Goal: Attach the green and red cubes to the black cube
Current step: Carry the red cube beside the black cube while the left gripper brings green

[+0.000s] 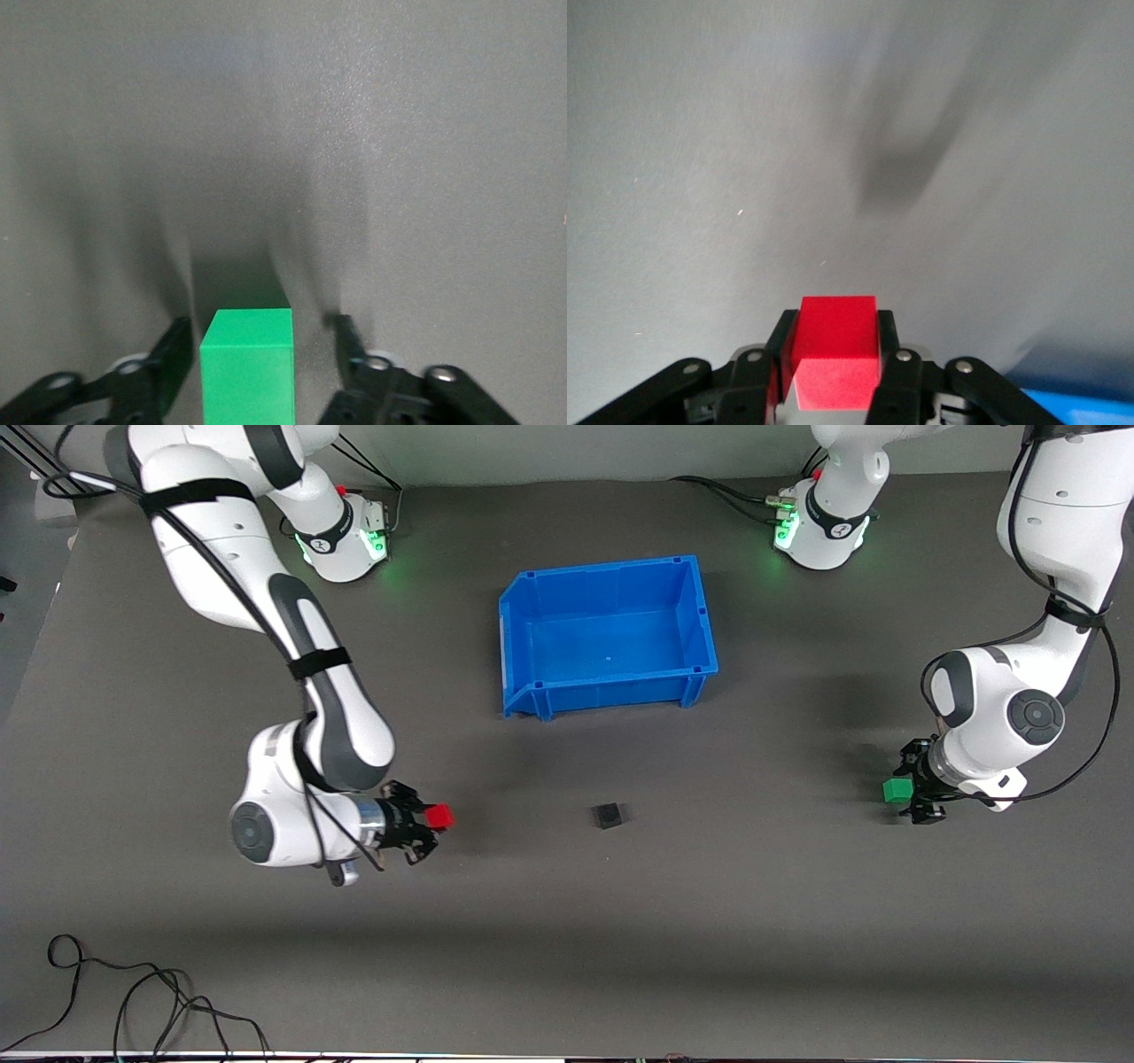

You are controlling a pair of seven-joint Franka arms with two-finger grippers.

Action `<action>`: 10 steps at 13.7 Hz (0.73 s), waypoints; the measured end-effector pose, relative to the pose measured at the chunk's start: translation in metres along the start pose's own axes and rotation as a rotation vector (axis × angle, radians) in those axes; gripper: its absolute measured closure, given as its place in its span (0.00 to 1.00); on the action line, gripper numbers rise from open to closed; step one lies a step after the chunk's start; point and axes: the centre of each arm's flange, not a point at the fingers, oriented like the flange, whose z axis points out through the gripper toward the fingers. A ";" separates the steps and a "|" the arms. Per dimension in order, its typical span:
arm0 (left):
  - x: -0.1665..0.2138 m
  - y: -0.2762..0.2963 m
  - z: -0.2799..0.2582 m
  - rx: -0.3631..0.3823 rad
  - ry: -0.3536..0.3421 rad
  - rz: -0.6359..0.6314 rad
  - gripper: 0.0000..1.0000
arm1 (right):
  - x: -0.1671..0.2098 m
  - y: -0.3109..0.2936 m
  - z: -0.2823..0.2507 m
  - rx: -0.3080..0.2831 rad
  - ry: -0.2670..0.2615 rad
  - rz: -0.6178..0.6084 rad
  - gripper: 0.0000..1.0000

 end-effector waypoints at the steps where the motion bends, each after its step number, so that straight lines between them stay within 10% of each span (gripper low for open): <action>1: 0.000 0.000 0.000 0.000 0.000 0.001 0.50 | -0.011 -0.006 0.005 0.013 -0.006 0.031 0.61; 3: 0.000 0.001 0.000 -0.002 0.001 -0.001 0.63 | -0.034 -0.017 0.015 0.055 -0.064 0.076 0.61; 10: -0.018 0.024 -0.051 0.054 0.010 -0.044 0.63 | -0.099 -0.041 0.059 0.168 -0.145 0.192 0.61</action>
